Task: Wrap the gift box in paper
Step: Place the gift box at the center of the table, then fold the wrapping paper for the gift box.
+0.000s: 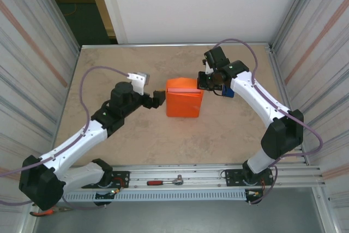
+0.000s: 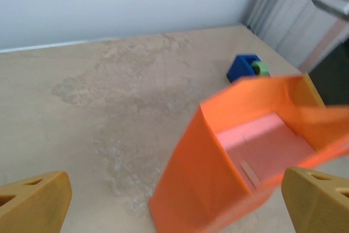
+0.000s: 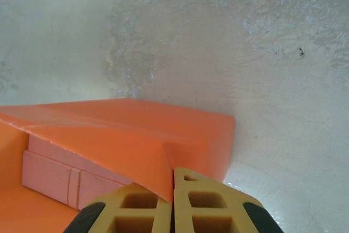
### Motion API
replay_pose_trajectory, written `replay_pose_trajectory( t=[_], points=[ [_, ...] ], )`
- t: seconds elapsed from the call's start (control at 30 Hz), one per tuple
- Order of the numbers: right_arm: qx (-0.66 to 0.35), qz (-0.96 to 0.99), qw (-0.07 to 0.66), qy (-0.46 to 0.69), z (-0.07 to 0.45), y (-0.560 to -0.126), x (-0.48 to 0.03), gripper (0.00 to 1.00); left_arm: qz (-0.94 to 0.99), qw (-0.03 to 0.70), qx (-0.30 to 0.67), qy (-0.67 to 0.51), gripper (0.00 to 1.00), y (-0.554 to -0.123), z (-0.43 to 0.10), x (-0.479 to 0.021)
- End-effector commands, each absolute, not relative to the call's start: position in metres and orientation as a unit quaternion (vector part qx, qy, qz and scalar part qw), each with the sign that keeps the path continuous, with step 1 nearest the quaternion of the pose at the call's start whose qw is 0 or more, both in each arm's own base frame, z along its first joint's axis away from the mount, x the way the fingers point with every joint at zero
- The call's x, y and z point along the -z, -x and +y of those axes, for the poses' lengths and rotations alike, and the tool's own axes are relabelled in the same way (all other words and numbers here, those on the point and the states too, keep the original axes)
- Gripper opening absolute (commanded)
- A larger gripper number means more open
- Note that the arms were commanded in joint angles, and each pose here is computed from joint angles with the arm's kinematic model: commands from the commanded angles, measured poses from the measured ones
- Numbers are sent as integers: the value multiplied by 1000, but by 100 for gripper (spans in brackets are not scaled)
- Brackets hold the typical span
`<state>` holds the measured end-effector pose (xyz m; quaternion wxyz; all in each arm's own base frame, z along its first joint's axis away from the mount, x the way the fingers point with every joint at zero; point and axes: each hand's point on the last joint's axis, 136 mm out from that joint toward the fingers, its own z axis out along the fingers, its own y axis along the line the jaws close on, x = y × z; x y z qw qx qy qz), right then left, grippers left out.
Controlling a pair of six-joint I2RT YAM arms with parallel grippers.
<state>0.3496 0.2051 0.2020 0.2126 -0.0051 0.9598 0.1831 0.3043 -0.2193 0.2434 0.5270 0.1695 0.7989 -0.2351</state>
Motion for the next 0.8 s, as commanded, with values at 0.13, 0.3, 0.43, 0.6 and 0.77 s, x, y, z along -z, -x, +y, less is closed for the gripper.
replay_pose_trajectory(
  t=[0.13,0.3,0.43,0.6,0.77],
  points=[
    [-208,953,222,-10,204,-350,-212,8,773,551,229,-214,99,-286,-246,-228],
    [-209,953,218,-9,205,-349,-210,8,772,551,219,-231,99,-288,-265,-218],
    [-209,954,215,-9,205,-348,-208,8,768,554,217,-234,99,-295,-273,-215],
    [-208,955,212,-8,205,-347,-205,8,764,562,209,-237,99,-306,-281,-218],
    [-207,955,210,-9,205,-347,-203,7,760,570,196,-241,99,-318,-290,-221]
  ],
)
